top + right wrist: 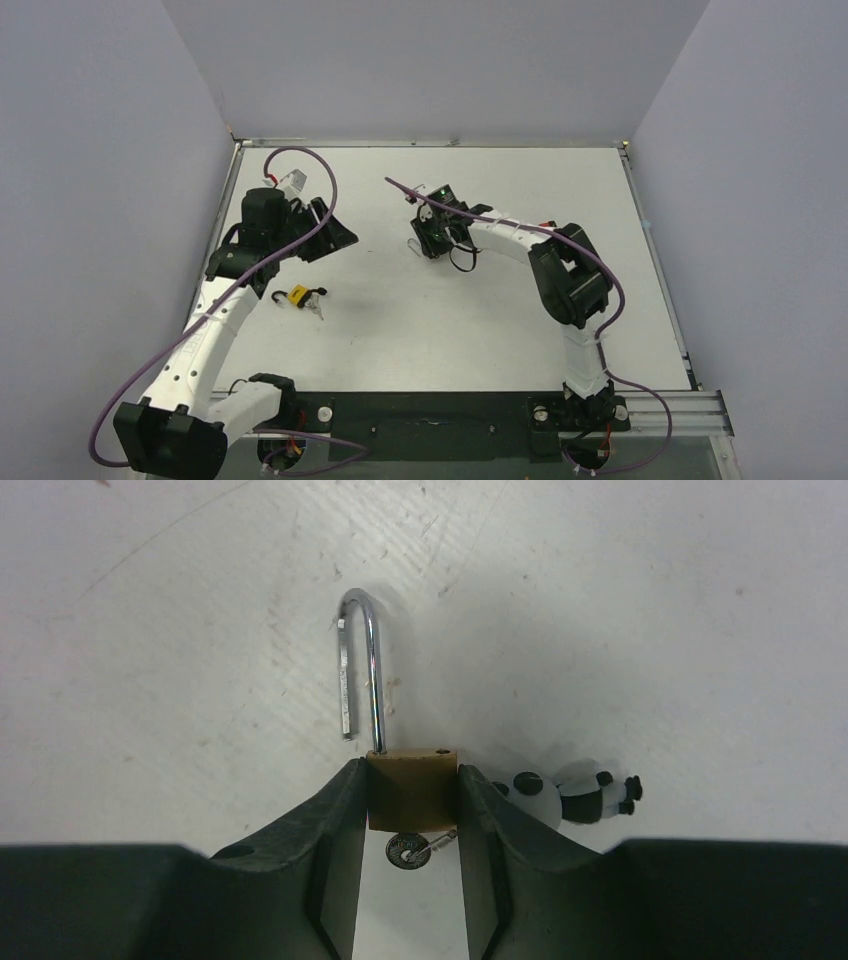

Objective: Lock with the key
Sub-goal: Pick up the lock from the center of the board, then lock the lock.

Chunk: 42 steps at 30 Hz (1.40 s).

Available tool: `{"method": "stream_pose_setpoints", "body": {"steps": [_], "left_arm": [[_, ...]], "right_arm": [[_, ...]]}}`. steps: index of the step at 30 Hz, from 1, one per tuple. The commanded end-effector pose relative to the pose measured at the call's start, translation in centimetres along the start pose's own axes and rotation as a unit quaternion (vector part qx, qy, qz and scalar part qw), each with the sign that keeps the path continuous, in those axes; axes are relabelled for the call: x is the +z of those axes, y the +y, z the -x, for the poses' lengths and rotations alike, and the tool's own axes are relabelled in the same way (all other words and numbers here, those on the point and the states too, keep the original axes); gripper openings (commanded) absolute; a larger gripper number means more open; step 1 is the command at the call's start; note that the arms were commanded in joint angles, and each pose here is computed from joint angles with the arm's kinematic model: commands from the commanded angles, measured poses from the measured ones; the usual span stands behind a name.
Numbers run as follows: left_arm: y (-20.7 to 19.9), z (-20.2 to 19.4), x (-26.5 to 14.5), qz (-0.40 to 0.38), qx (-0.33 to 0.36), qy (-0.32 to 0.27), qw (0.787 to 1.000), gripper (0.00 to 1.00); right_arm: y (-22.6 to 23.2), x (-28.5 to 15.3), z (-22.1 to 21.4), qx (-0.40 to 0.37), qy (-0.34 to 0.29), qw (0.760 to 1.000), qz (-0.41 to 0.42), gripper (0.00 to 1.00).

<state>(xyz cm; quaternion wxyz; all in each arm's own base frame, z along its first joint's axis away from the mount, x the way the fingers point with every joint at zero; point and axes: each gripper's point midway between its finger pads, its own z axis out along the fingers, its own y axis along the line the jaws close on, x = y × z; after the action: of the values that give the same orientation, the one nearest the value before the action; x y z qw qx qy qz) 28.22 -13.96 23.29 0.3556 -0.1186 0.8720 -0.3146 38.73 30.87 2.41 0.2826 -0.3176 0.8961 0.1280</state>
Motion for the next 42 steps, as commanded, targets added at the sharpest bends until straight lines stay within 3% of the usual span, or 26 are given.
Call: {"method": "stream_pose_setpoints", "body": {"steps": [1, 7, 12, 17, 24, 33, 42], "left_arm": [[-2.5, -0.3, 1.0, -0.075, 0.019, 0.029, 0.997, 0.45], [-5.8, -1.5, 1.4, -0.133, 0.076, 0.062, 0.986, 0.44], [-10.1, -0.9, 0.2, -0.183, 0.148, 0.046, 0.971, 0.44], [-14.1, 0.4, -2.8, -0.239, 0.224, 0.01, 0.945, 0.44], [-16.4, 0.6, -6.6, -0.292, 0.325, -0.02, 0.899, 0.44], [-20.3, -0.3, -11.6, -0.406, 0.376, -0.02, 0.833, 0.45], [-21.4, -1.5, -12.9, -0.461, 0.377, 0.011, 0.804, 0.48]], "right_arm": [[2.0, -6.9, 5.7, 0.004, -0.102, 0.994, 0.034, 0.0], [3.9, -13.2, 6.1, -0.001, -0.151, 0.986, 0.074, 0.0], [5.6, -18.7, 6.9, 0.001, -0.198, 0.974, 0.113, 0.0], [7.8, -24.4, 6.8, -0.005, -0.24, 0.957, 0.165, 0.0], [10.1, -31.6, 6.7, -0.021, -0.281, 0.934, 0.221, 0.0], [12.3, -38.2, 6.6, -0.044, -0.317, 0.907, 0.274, 0.0], [13.8, -40.7, 6.7, -0.054, -0.329, 0.894, 0.298, 0.0]]}}
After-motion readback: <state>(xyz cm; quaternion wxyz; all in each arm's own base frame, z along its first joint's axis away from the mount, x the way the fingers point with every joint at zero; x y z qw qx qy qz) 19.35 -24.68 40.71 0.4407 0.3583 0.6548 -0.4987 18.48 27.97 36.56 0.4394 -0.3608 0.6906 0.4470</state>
